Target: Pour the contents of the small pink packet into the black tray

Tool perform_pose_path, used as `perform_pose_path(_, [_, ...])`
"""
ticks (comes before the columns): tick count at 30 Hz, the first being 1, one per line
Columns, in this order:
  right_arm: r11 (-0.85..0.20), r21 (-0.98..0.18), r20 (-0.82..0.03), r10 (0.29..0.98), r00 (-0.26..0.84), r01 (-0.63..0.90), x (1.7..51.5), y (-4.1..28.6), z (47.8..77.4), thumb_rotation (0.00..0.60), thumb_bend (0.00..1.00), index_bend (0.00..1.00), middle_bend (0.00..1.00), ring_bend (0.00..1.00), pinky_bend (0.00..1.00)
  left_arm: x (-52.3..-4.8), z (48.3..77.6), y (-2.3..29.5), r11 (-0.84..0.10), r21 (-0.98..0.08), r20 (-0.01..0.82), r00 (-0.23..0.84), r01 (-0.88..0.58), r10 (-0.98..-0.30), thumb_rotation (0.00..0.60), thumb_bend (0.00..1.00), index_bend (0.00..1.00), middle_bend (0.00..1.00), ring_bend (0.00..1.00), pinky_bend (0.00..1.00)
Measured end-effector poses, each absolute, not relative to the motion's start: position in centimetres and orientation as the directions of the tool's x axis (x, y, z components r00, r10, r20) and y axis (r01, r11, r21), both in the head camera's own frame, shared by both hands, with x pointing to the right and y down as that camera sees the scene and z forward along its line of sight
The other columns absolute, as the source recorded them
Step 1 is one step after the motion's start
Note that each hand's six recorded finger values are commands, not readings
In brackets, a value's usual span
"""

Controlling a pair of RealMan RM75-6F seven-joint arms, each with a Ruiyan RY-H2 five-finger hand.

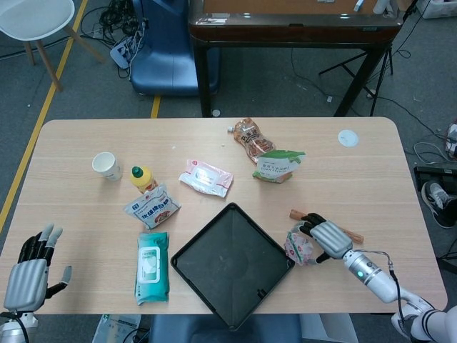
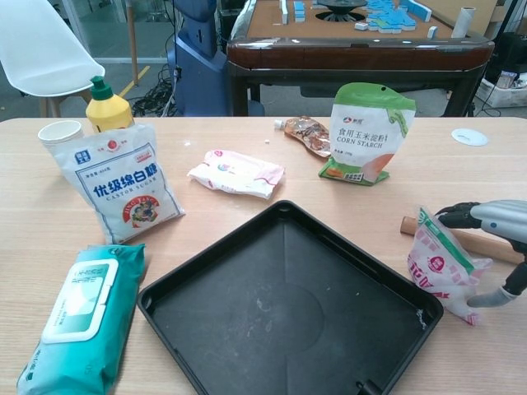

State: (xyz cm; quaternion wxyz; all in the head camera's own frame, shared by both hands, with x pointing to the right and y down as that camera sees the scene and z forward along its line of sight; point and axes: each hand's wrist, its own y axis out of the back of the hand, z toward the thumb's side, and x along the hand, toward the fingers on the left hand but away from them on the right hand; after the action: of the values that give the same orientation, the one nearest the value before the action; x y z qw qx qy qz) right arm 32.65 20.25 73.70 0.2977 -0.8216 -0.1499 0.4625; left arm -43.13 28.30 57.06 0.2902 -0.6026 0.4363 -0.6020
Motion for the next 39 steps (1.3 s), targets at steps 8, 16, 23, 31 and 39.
perform_pose_path(8, [-0.786,-0.616,-0.680,0.499,0.537,-0.048,32.2,20.6,74.0,0.600,0.00,0.29,0.25,0.12,0.08,-43.3,57.0,28.3,-0.452,-0.873,0.475,-0.110,-0.182,-0.873,0.600,0.37,0.08,0.00,0.00,0.03])
perform_pose_path(16, [-0.779,-0.624,-0.680,0.505,0.531,-0.059,32.1,20.5,74.4,0.600,0.15,0.42,0.34,0.17,0.08,-43.2,57.1,28.3,-0.452,-0.873,0.475,-0.106,-0.184,-0.874,0.600,0.37,0.08,0.00,0.00,0.03])
perform_pose_path(23, [-0.754,-0.655,-0.653,0.530,0.541,-0.053,31.6,19.7,74.1,0.600,0.28,0.59,0.46,0.37,0.16,-43.3,56.9,28.3,-0.448,-0.874,0.472,-0.108,-0.186,-0.875,0.600,0.37,0.08,0.00,0.00,0.03])
perform_pose_path(31, [-0.696,-0.715,-0.604,0.568,0.559,-0.065,31.8,18.1,72.1,0.600,0.29,0.66,0.53,0.48,0.25,-43.2,56.6,28.1,-0.447,-0.876,0.468,-0.095,-0.181,-0.879,0.600,0.37,0.08,0.00,0.00,0.03])
perform_pose_path(39, [-0.576,-0.801,-0.544,0.588,0.599,-0.162,30.4,15.0,68.2,0.600,0.29,0.68,0.56,0.51,0.28,-42.9,56.3,27.8,-0.442,-0.878,0.461,-0.078,-0.185,-0.884,0.600,0.37,0.08,0.00,0.00,0.03])
